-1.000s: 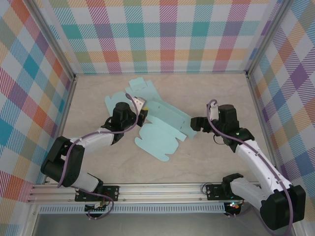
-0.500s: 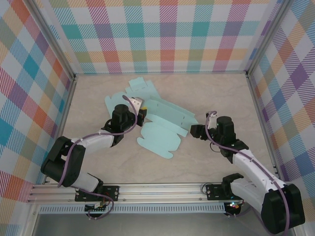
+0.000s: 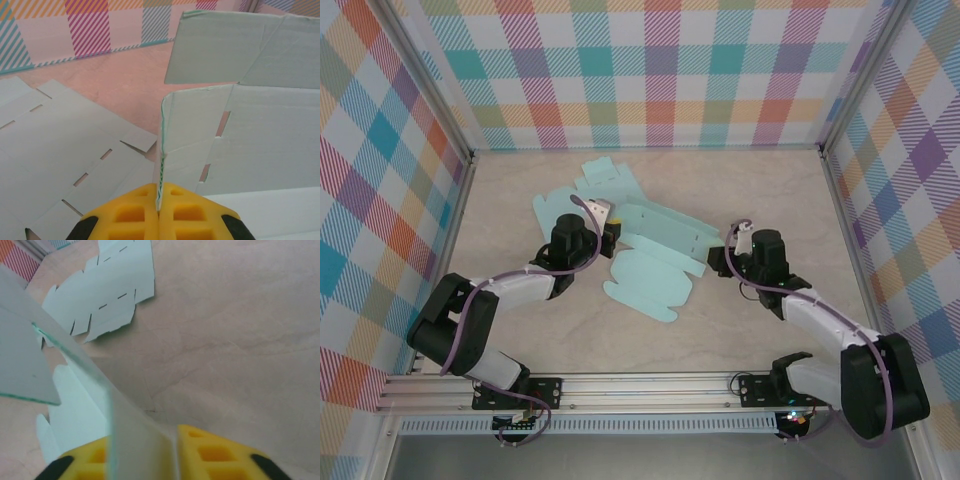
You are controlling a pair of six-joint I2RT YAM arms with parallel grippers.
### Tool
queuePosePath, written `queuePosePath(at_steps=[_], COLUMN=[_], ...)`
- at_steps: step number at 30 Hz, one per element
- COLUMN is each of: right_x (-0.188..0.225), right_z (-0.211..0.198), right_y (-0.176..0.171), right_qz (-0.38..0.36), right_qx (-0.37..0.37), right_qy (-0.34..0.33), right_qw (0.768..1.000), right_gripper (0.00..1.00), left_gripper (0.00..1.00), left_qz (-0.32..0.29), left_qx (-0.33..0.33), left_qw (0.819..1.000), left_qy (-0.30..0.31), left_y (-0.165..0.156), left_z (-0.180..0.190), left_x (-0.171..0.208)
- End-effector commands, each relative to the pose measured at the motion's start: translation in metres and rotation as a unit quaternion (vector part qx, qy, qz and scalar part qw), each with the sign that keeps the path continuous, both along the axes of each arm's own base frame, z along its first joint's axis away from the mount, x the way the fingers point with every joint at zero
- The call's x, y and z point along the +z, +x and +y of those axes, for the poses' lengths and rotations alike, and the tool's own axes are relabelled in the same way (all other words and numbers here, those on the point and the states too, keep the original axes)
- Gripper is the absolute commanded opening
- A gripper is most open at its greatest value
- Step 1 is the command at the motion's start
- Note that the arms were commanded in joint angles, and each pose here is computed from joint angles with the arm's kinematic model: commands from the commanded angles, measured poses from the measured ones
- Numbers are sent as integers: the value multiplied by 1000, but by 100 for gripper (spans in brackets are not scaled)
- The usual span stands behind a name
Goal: Fold the paper box
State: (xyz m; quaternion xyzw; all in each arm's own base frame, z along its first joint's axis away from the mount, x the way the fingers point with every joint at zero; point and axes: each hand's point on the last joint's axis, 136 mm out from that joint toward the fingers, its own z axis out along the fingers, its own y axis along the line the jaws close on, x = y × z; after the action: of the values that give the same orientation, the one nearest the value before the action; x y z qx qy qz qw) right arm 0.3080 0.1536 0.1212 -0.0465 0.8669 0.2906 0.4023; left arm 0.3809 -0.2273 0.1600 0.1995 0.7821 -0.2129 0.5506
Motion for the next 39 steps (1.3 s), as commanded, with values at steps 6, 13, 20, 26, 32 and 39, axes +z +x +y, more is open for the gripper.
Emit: queuePosePath(at_steps=[6,13,20,26,32,39], right_x=[28,28,44,60,65,70], right_z=[7,21,35,44,46,46], right_y=[29,29,13,-7,-17,-19], right_qz=[-62,-64,-88,-109,-113,-123], right_qx=[38,101,158,204,219,223], right_qy=[-56,-102,-121,-105,-104,-100], right_qw=[996,988,976,967,964,962], right_gripper=[0,0,0,0,0,0], left_gripper=[9,66,67,70,72,69], left_qz=[5,-29,-135,-206,-238,-210], left_qx=[15,76,31,-122,-252,-358], left_qw=[1000,997,987,957,910,864], left_qy=[-15,17,82,165,227,286], left_y=[0,-2,-13,-8,9,15], left_z=[1,35,42,1,-38,-54], left_x=[9,61,135,154,150,125])
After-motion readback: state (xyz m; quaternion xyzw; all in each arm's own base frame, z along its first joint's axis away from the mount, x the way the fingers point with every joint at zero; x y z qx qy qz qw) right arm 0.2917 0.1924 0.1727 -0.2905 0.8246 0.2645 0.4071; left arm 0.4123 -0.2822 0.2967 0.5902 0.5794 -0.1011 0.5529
